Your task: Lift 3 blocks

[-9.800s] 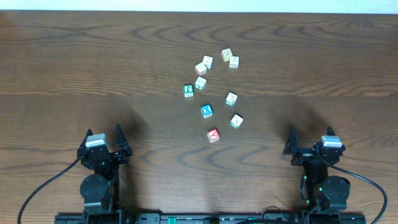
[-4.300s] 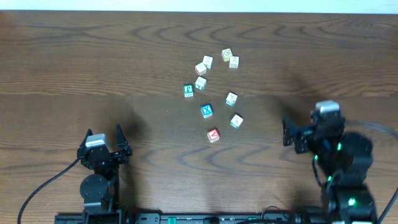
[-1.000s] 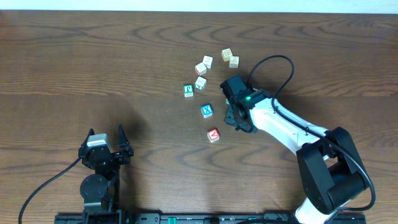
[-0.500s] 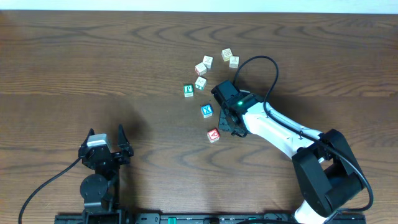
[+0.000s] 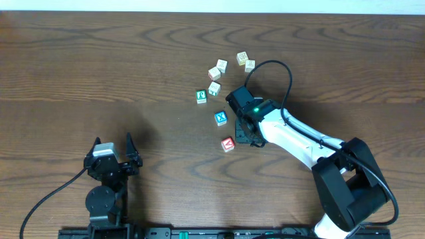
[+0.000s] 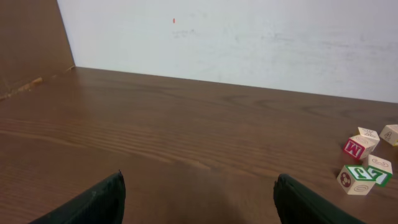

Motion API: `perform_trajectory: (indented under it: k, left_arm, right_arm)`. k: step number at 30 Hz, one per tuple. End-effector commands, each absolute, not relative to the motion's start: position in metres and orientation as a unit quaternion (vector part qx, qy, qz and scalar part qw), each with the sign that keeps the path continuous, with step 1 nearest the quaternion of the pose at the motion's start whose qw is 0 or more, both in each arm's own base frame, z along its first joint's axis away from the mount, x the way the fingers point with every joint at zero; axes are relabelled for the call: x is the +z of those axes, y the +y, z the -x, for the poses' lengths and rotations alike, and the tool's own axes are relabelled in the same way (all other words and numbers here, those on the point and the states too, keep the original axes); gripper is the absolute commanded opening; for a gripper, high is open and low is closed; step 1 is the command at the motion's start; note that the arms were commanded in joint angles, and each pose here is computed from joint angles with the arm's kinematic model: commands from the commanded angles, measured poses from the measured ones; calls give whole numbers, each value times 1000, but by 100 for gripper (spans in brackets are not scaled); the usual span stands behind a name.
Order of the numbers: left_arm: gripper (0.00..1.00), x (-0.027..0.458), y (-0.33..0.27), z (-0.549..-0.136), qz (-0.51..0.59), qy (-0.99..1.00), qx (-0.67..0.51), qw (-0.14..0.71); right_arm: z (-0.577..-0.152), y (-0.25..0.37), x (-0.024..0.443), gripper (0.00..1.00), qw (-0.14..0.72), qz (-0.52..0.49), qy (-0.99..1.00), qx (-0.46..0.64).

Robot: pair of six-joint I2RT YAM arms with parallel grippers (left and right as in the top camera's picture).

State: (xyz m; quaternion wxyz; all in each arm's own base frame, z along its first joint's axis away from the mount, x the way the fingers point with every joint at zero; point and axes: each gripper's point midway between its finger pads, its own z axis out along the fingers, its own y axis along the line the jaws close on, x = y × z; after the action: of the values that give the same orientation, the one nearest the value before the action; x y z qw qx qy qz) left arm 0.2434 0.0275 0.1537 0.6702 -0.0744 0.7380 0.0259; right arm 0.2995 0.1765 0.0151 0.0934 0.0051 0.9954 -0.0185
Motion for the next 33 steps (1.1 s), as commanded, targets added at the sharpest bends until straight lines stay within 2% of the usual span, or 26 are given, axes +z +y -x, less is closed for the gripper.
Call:
perform_trajectory:
  k: [1, 3, 18, 22, 28, 33]
  left_arm:
    - [77, 137, 29, -242, 80, 755, 26, 650]
    - [77, 137, 29, -242, 81, 755, 26, 650]
    - [77, 137, 29, -242, 80, 755, 26, 650]
    - [77, 137, 29, -242, 80, 755, 26, 650]
    - [77, 137, 29, -242, 80, 755, 26, 650]
    - [77, 137, 29, -242, 80, 755, 26, 650]
  right_arm:
    - [-299, 184, 17, 54, 94, 9, 995, -10]
    - [-301, 186, 17, 59, 96, 10, 995, -5]
    - [-295, 194, 17, 62, 80, 12, 997, 17]
    - [-291, 188, 17, 73, 72, 7, 997, 6]
    - [-298, 177, 18, 77, 91, 1, 996, -25]
    - [-313, 171, 26, 86, 125, 6, 991, -49]
